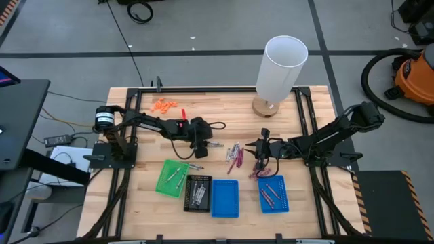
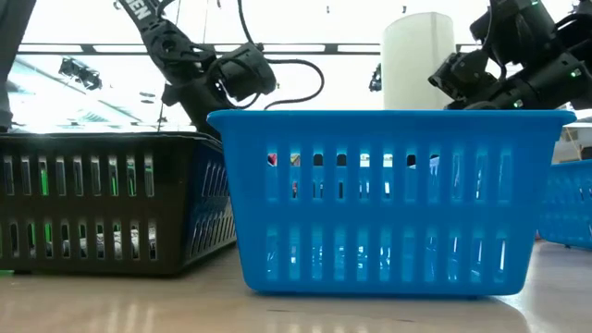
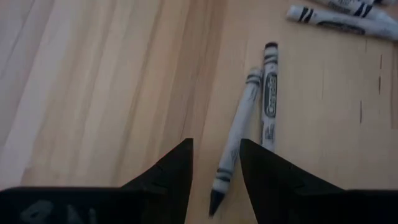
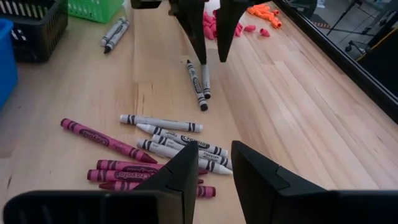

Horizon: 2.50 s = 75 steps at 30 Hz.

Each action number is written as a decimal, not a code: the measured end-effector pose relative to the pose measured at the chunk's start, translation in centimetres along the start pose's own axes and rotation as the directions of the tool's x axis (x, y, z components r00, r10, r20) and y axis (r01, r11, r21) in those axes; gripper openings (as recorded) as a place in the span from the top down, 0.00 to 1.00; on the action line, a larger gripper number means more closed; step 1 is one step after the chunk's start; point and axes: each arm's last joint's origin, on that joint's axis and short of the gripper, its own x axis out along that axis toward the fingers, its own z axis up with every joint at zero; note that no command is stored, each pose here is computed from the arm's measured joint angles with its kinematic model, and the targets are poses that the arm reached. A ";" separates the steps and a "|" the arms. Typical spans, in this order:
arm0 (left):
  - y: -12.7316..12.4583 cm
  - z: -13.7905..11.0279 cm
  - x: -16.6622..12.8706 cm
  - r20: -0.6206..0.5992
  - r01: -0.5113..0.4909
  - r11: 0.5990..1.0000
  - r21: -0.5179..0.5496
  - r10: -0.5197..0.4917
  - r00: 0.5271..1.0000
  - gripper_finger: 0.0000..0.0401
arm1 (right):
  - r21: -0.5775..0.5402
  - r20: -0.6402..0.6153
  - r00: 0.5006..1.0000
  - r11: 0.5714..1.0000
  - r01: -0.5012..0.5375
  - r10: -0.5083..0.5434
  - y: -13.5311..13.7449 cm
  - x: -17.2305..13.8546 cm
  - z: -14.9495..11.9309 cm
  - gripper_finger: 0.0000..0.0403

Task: Sort crayons
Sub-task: Put the black crayon into the black bin

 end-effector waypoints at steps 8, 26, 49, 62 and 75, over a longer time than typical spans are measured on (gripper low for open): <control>0.0 -0.1 0.5 0.002 0.005 1.000 0.002 -0.005 1.000 0.65 | 0.002 0.004 1.000 1.000 0.000 0.000 0.0 0.0 0.0 0.74; -0.1 -1.5 1.7 -0.110 0.064 0.997 -0.034 -0.067 0.992 0.65 | 0.004 0.014 1.000 1.000 -0.007 0.007 0.1 -0.1 0.1 0.74; -0.9 -1.2 0.8 -0.098 -0.046 0.999 -0.029 0.043 0.994 0.96 | 0.000 0.020 1.000 1.000 -0.012 0.012 0.4 -0.2 0.2 0.74; -5.4 1.3 -8.2 0.122 -0.229 0.973 0.006 0.227 0.966 0.96 | 0.003 0.025 1.000 1.000 0.000 0.000 0.3 -0.2 0.2 0.74; -8.7 -0.9 -15.4 0.083 0.059 0.966 -0.253 -0.039 0.996 0.96 | 0.019 0.062 0.998 1.000 -0.008 0.006 0.5 -0.3 0.6 0.74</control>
